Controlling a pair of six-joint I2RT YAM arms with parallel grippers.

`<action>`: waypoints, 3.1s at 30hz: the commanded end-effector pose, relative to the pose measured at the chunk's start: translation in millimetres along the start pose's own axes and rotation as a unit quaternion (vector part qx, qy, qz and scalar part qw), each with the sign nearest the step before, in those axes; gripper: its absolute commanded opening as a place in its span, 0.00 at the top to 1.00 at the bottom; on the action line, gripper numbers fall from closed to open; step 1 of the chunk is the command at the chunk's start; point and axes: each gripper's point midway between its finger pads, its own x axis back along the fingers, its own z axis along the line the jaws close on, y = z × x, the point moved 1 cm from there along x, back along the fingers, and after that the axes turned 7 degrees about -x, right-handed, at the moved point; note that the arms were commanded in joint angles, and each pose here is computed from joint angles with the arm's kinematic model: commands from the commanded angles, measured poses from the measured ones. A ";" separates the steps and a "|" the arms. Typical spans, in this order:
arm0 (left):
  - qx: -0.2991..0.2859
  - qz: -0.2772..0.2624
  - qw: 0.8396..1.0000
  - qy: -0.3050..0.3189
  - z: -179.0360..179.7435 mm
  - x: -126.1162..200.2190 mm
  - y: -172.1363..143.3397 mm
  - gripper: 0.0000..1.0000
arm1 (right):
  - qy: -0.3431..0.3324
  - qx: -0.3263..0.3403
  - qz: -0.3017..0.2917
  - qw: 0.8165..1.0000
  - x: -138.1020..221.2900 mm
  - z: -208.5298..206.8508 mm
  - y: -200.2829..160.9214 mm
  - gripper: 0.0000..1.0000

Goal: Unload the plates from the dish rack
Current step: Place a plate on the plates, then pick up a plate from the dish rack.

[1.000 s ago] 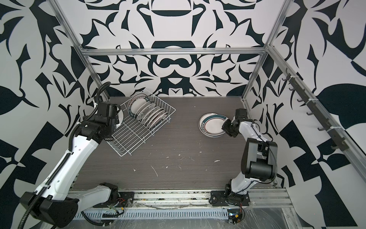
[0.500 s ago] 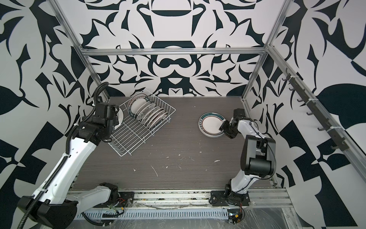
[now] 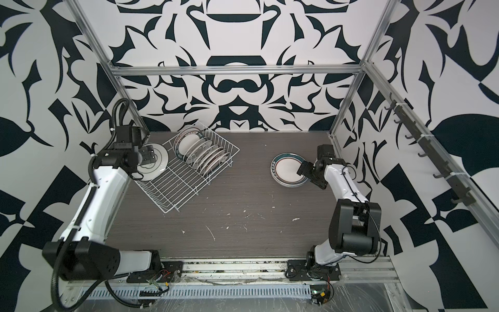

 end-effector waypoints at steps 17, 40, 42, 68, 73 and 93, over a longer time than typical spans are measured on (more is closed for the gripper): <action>-0.097 0.019 0.983 -0.154 -9.0 -87.2 24.9 0.05 | 0.105 0.050 0.011 0.993 25.5 38.4 -10.3 0.00; -0.089 0.048 0.981 -0.165 -19.2 -129.5 3.2 0.32 | 0.127 0.058 0.016 0.990 24.7 46.7 -9.6 0.00; -0.086 0.051 0.981 -0.165 -19.9 -130.7 -0.2 0.38 | 0.127 0.058 0.015 0.990 25.4 46.7 -9.5 0.00; -0.071 0.079 0.984 -0.140 -13.6 -123.7 -22.6 0.85 | 0.177 0.060 0.028 0.982 33.2 63.1 -13.6 0.00; -0.071 0.083 0.986 -0.128 -7.9 -119.7 -21.8 0.91 | 0.185 0.058 0.032 0.981 33.1 65.5 -14.4 0.00; 0.084 0.004 0.980 -0.180 11.9 6.3 16.7 1.00 | 0.234 0.054 0.042 0.970 53.9 88.3 -26.9 0.00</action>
